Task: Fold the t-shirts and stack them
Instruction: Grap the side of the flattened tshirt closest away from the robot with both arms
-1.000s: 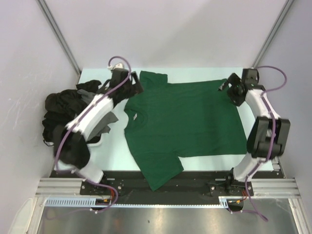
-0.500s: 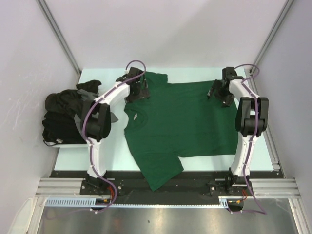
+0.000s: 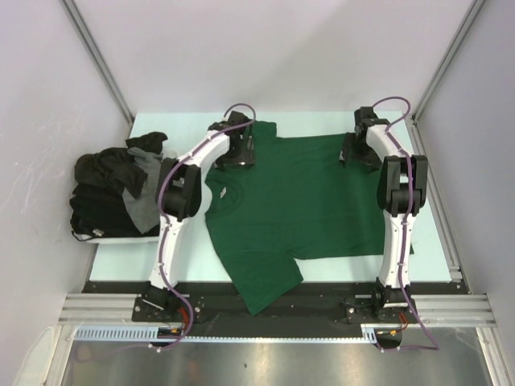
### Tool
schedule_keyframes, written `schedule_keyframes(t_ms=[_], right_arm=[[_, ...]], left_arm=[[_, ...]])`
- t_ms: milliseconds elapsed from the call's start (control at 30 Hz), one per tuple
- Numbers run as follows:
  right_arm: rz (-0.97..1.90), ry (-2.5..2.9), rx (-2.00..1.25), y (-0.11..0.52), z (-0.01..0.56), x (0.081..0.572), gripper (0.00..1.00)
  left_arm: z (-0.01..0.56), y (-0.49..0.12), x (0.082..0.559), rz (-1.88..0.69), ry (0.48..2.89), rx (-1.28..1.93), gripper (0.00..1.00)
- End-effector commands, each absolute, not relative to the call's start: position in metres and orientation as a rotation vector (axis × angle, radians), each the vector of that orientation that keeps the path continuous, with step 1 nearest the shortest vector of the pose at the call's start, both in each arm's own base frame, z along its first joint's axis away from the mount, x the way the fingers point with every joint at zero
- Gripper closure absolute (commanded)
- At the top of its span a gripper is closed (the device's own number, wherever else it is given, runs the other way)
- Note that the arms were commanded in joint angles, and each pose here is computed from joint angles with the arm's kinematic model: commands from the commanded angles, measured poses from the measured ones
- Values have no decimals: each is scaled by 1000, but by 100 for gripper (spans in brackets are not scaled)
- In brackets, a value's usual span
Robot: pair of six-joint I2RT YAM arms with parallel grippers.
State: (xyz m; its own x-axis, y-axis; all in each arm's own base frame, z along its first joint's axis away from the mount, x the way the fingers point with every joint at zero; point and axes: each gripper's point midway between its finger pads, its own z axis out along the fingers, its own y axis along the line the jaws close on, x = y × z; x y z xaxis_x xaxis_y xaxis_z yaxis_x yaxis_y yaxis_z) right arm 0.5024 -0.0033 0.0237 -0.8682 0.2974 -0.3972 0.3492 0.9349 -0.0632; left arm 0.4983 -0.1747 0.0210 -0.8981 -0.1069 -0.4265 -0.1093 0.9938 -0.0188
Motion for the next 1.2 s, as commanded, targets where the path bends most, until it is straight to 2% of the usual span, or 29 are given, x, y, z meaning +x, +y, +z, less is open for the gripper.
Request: schedule_keyframes(t_ms=[0, 333, 533, 733, 867, 1167], right_arm=[[-178, 2809, 477, -5, -8, 489, 0], [-24, 2787, 560, 6, -23, 519, 0], [29, 2751, 561, 11, -27, 546, 0], [84, 2696, 587, 17, -28, 565, 0], [165, 2614, 585, 25, -21, 588, 0], [303, 2388, 611, 19, 10, 646, 0]], left_arm=[[11, -174, 505, 65, 2723, -148, 0], [4, -162, 539, 111, 2668, -215, 1], [-1, -151, 564, -23, 2641, -319, 2], [16, -149, 605, -157, 2505, -373, 2], [19, -149, 628, -198, 2430, -377, 5], [48, -123, 665, -243, 2263, -461, 4]])
